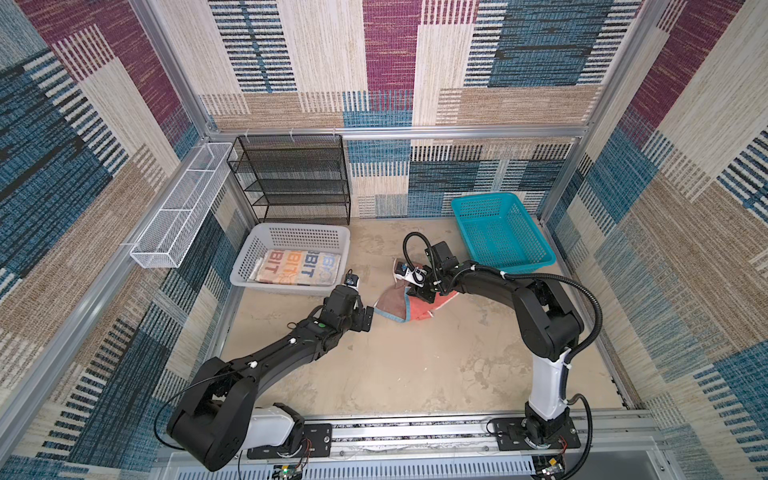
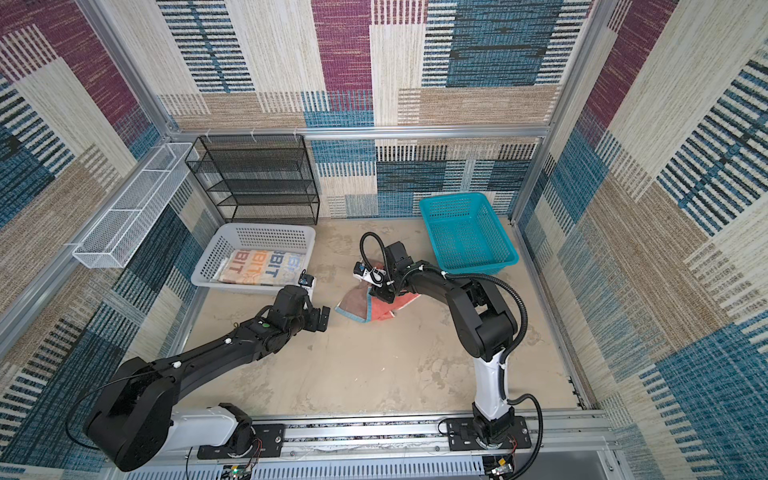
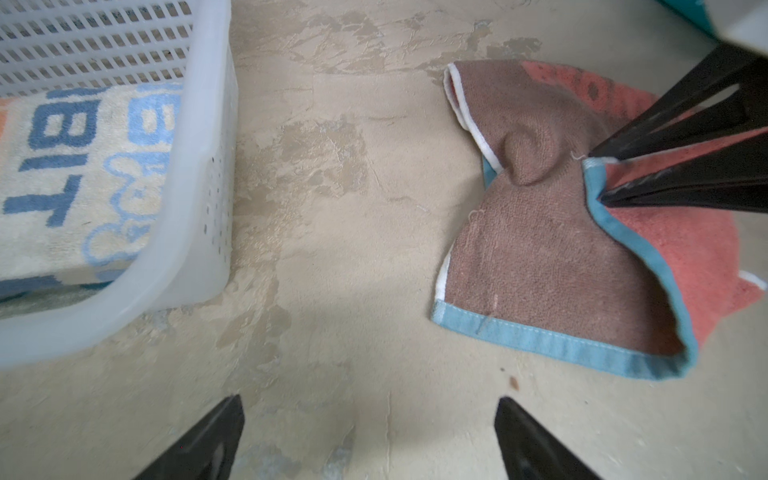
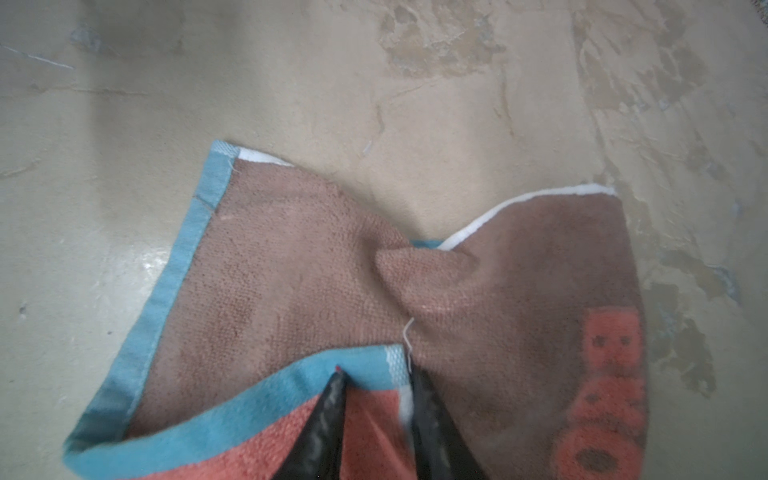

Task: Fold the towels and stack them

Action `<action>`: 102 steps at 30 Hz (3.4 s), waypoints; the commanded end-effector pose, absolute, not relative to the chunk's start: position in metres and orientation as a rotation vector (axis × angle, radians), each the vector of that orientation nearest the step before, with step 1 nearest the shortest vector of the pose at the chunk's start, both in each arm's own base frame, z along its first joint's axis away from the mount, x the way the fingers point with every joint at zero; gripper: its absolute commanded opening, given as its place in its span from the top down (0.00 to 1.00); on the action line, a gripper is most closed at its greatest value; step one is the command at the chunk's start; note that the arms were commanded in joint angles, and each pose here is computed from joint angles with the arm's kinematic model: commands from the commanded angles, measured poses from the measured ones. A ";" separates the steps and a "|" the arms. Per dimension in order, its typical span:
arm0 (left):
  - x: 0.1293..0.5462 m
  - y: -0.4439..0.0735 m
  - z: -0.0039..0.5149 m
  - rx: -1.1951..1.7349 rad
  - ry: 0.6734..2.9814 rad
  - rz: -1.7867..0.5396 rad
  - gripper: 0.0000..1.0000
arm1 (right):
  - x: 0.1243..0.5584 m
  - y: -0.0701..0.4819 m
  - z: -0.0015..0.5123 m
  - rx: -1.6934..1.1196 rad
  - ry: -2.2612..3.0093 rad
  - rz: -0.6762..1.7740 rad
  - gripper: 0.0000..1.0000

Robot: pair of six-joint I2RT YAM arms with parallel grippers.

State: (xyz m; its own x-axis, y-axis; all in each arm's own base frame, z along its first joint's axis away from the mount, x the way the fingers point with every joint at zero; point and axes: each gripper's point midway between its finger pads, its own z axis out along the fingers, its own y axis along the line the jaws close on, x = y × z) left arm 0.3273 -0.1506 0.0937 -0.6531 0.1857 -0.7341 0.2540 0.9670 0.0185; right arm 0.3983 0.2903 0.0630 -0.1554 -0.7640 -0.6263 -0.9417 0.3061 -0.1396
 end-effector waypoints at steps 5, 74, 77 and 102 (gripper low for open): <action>0.331 -0.157 0.103 0.252 2.314 -0.159 0.03 | 0.409 0.290 0.089 -1.352 1.974 0.350 1.00; 0.365 -0.259 0.099 1.329 1.834 -0.163 0.26 | 0.388 0.231 0.299 -0.884 1.678 0.427 1.00; 0.368 -0.260 0.099 1.321 1.856 -0.171 0.36 | 0.387 0.231 0.300 -0.886 1.675 0.436 1.00; 0.406 -0.212 0.173 0.835 2.200 0.067 1.00 | 0.404 0.193 0.302 -0.607 1.709 0.503 1.00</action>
State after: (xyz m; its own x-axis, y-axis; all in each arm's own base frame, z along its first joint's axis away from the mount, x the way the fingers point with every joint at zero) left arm 0.4135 -0.2301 0.1708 -0.3583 0.6360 -0.6835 0.6160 0.7111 0.3388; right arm 0.4005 0.1938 0.2748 -0.2269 -0.2164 -0.9496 -0.6481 0.7613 -0.0186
